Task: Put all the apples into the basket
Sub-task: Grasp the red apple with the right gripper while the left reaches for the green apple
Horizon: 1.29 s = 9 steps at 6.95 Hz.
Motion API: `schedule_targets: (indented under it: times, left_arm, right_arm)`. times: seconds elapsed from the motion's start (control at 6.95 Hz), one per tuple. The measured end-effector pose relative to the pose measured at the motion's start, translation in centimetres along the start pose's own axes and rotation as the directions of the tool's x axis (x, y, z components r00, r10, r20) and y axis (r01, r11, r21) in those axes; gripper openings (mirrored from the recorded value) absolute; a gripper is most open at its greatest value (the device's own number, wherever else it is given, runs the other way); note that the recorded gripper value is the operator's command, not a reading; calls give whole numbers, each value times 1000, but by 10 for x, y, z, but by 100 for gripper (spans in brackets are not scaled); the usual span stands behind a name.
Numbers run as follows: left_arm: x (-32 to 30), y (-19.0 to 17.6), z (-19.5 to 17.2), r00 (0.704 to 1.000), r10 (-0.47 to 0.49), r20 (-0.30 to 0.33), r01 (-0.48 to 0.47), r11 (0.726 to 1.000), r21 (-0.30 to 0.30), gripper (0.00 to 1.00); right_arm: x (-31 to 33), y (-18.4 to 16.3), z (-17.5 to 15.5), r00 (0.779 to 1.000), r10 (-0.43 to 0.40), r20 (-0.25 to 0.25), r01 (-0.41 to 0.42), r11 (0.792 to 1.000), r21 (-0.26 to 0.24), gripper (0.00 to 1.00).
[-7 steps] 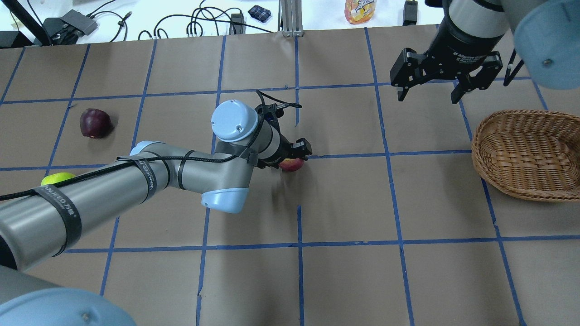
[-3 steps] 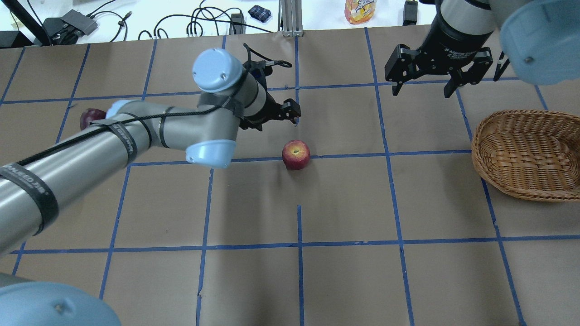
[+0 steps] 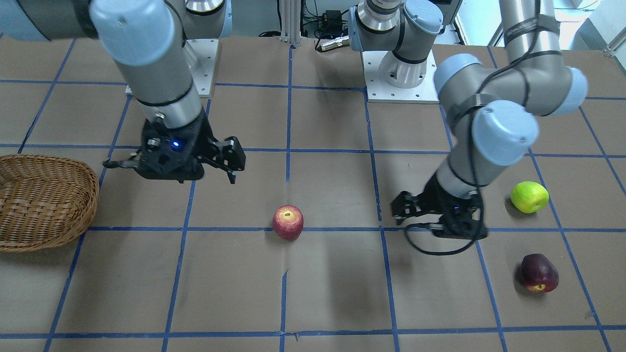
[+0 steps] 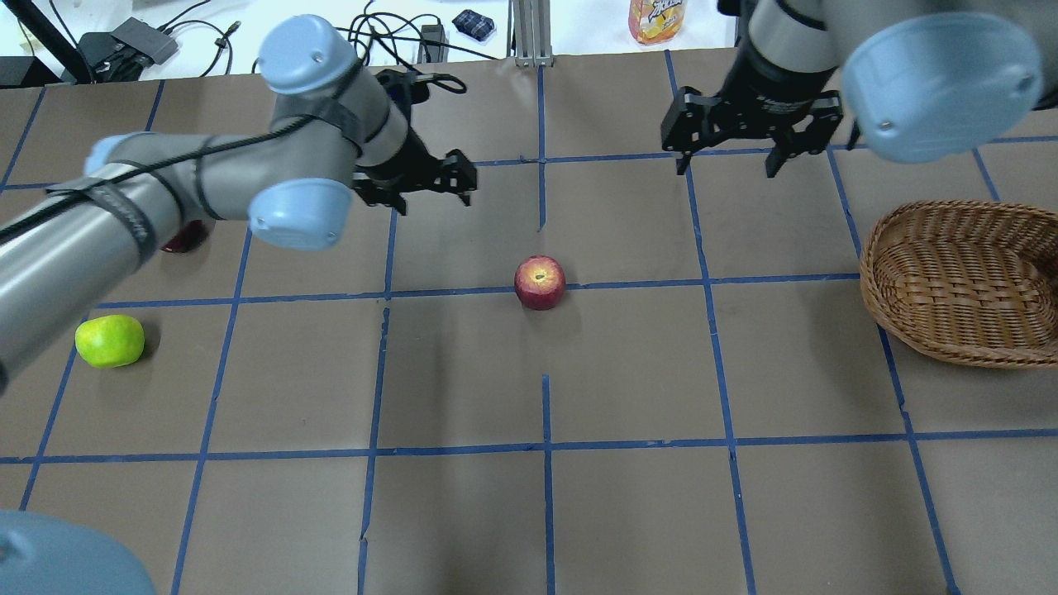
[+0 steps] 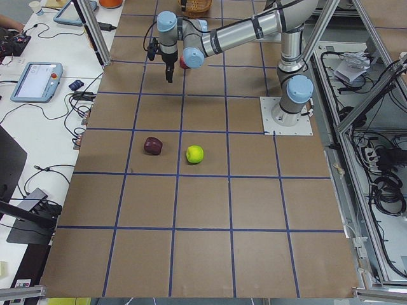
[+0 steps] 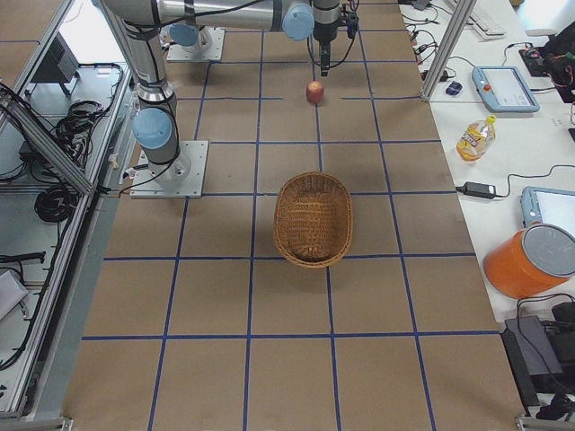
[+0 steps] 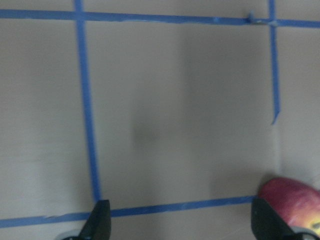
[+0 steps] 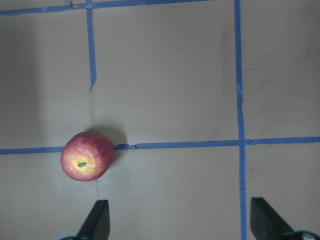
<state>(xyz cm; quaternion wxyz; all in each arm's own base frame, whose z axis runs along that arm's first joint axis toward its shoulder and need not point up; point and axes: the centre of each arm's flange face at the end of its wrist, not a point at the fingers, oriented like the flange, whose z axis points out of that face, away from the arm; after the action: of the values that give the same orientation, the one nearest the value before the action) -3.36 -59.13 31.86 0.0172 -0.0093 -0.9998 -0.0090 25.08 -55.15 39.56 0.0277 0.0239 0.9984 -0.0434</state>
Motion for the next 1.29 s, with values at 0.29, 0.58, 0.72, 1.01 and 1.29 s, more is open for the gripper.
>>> schedule_targets:
  times: [0.29, 0.58, 0.72, 1.01, 1.29]
  left_arm:
    - [-141, 30, 15, 991, -96, 91, 108, 983, -145, 100]
    - [-216, 50, 34, 986, -105, 132, 129, 973, -189, 100]
    - [-233, 52, 44, 986, -102, 134, 127, 972, -195, 100]
    - [-254, 53, 66, 985, -111, 129, 137, 968, -212, 100]
    - [-265, 49, 87, 984, -115, 133, 142, 968, -209, 100]
  right_arm:
    - [-69, 0, 85, 999, 52, -13, -52, 999, 0, 100]
    - [-108, 10, 154, 998, 30, -50, -29, 1000, 10, 100]
    - [-112, 15, 179, 998, 18, -65, -18, 1000, 10, 100]
    - [-111, 20, 208, 998, 5, -67, -4, 1000, 8, 61]
    - [-111, 22, 212, 998, -9, -64, 9, 1000, 7, 34]
